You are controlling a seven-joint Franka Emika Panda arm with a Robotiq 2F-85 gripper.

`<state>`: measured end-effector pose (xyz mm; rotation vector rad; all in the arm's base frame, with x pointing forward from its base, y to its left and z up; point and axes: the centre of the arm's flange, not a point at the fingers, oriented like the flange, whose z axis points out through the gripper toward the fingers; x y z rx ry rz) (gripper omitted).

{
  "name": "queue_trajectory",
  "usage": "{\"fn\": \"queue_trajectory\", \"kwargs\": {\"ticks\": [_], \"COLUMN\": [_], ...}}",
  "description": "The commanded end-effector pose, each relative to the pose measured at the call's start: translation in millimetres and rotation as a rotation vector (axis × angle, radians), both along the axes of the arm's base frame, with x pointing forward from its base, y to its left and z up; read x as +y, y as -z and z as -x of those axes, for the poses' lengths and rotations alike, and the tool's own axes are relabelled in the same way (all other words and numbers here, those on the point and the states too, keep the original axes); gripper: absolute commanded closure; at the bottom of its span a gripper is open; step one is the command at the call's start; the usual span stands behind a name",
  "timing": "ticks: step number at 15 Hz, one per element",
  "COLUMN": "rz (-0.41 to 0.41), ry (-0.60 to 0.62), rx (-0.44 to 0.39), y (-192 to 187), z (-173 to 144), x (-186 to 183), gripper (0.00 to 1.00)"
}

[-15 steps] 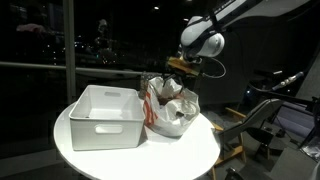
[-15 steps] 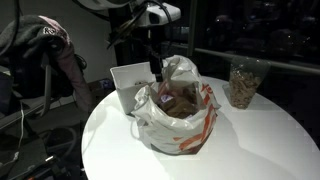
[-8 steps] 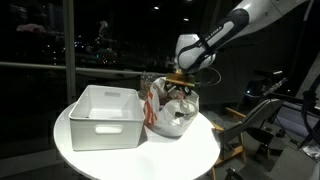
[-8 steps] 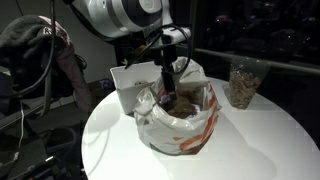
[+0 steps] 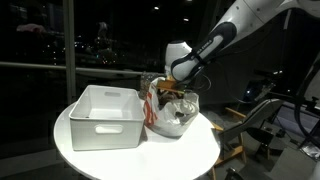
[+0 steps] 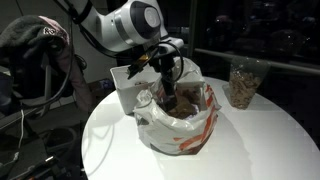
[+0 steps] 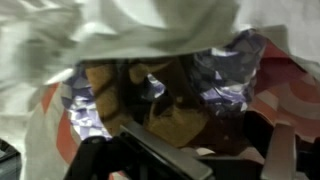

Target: Remove all the items from the plastic bag and put them inside the white basket

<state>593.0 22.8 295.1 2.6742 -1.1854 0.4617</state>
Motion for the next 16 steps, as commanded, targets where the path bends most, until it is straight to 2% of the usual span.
{"fn": "queue_trajectory", "kwargs": {"ticks": [1,2,5,10,11,12,13,14,16], "rz": [-0.088,-0.130,-0.150,-0.048,-0.036,-0.044,-0.036,-0.038,-0.026], "ry": [0.131,0.162,0.261,0.408,0.422,0.408,0.412,0.405,0.409], "rx": [-0.115,-0.111,-0.130,-0.131,-0.116,-0.055,-0.043,0.029,0.074], "y": [6.0,9.3,26.0,46.6,47.5,44.8,45.7,45.6,50.4], "z": [-47.2,-55.6,-74.9,-74.3,-72.3,-64.3,-60.7,-54.5,-49.0], "x": [1.4,-1.3,-22.3,-63.0,-66.7,-63.4,-61.4,-55.5,-48.4], "gripper": [0.00,0.00,0.00,0.00,0.00,0.00,0.00,0.00,0.00]}}
